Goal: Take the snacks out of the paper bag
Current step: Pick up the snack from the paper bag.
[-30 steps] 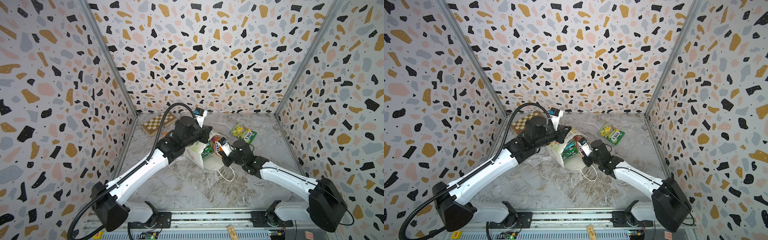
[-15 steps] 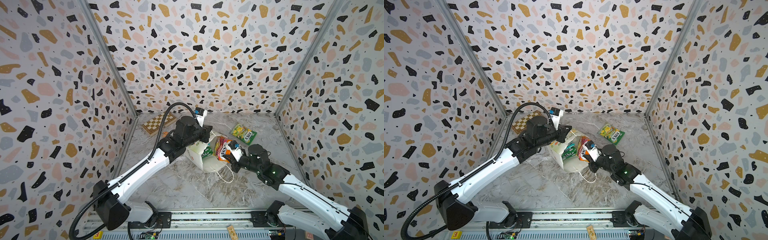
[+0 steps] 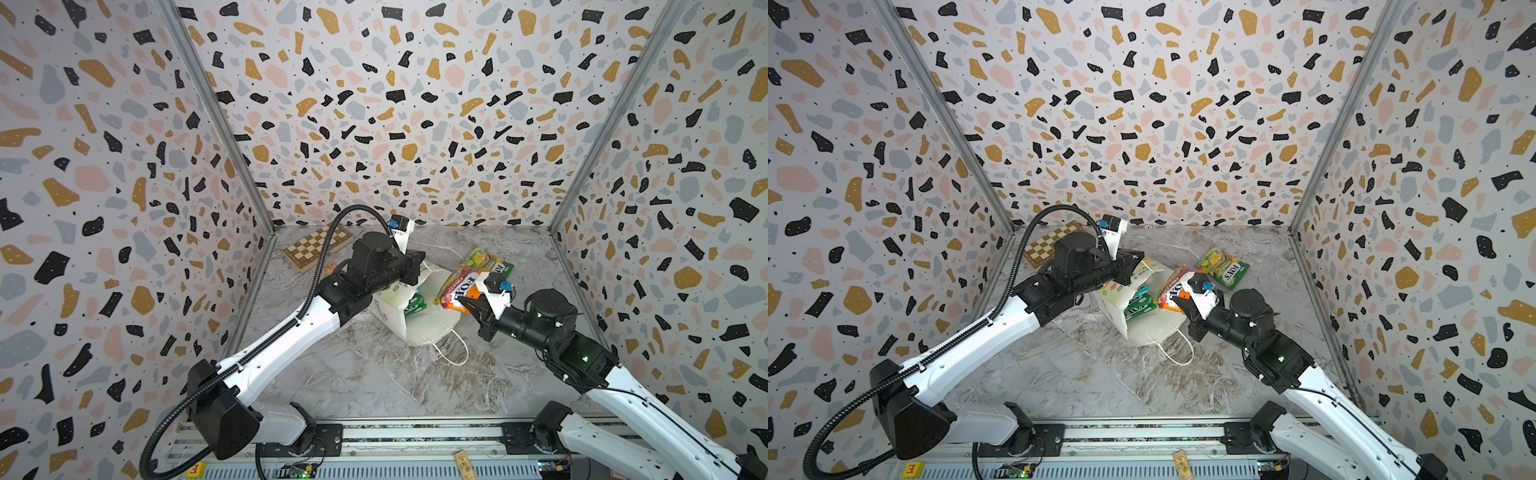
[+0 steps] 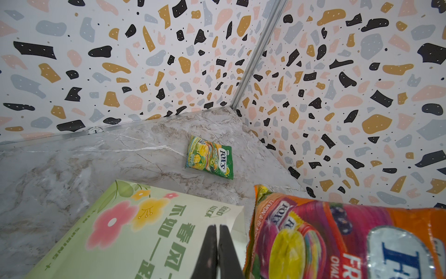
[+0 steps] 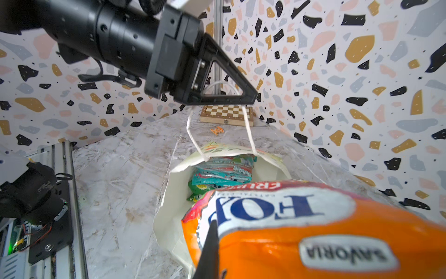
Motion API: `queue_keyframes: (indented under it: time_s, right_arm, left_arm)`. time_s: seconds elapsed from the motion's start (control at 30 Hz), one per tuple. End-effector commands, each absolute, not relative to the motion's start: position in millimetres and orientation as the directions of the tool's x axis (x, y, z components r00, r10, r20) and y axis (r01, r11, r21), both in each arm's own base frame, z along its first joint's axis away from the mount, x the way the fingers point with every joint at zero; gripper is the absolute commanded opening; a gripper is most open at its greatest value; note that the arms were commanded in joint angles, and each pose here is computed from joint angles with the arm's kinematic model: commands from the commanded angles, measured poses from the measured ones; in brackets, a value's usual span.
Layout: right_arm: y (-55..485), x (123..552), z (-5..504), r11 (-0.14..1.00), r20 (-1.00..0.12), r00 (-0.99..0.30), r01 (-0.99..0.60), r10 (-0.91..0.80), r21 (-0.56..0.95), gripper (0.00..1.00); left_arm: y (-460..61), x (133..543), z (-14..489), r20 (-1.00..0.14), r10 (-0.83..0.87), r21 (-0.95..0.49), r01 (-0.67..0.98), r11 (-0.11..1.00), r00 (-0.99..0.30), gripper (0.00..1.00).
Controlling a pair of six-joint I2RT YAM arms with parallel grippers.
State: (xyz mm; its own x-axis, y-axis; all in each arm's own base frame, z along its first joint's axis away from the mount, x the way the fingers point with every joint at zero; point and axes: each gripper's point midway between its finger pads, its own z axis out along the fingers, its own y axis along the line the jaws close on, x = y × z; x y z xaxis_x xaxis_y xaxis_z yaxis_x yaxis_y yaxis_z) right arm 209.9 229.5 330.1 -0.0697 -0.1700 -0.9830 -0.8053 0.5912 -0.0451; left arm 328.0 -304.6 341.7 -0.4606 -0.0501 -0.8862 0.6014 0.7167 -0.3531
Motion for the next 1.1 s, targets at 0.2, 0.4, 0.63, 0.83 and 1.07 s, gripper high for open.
queue_keyframes:
  time_s: [0.2,0.4,0.63,0.83,1.07]
  right_arm:
    - [199.1,209.0,395.3,0.698,-0.996,0.045,-0.711,-0.075,-0.085,0.0]
    - [167.5,241.9,382.2,0.841,-0.992,-0.04,-0.536,-0.116,-0.077,0.0]
    - [134.9,281.5,347.1,0.912,-0.979,-0.191,-0.41,-0.074,0.011,0.0]
    - [119.2,312.3,302.5,0.912,-0.951,-0.31,-0.391,-0.007,0.121,0.0]
    - [133.8,340.1,252.3,0.877,-0.918,-0.395,-0.433,0.023,0.208,0.0]
  left_arm:
    - [-308.8,329.1,357.6,-0.904,-0.075,-0.348,0.623,0.7,-0.42,0.0]
    - [-309.1,328.4,357.9,-0.904,-0.074,-0.348,0.626,0.698,-0.42,0.0]
    - [-309.3,328.4,357.3,-0.904,-0.072,-0.347,0.627,0.697,-0.421,0.0]
    - [-309.2,327.5,357.3,-0.904,-0.069,-0.347,0.629,0.696,-0.422,0.0]
    - [-308.9,325.7,358.0,-0.907,-0.061,-0.339,0.637,0.692,-0.417,0.0]
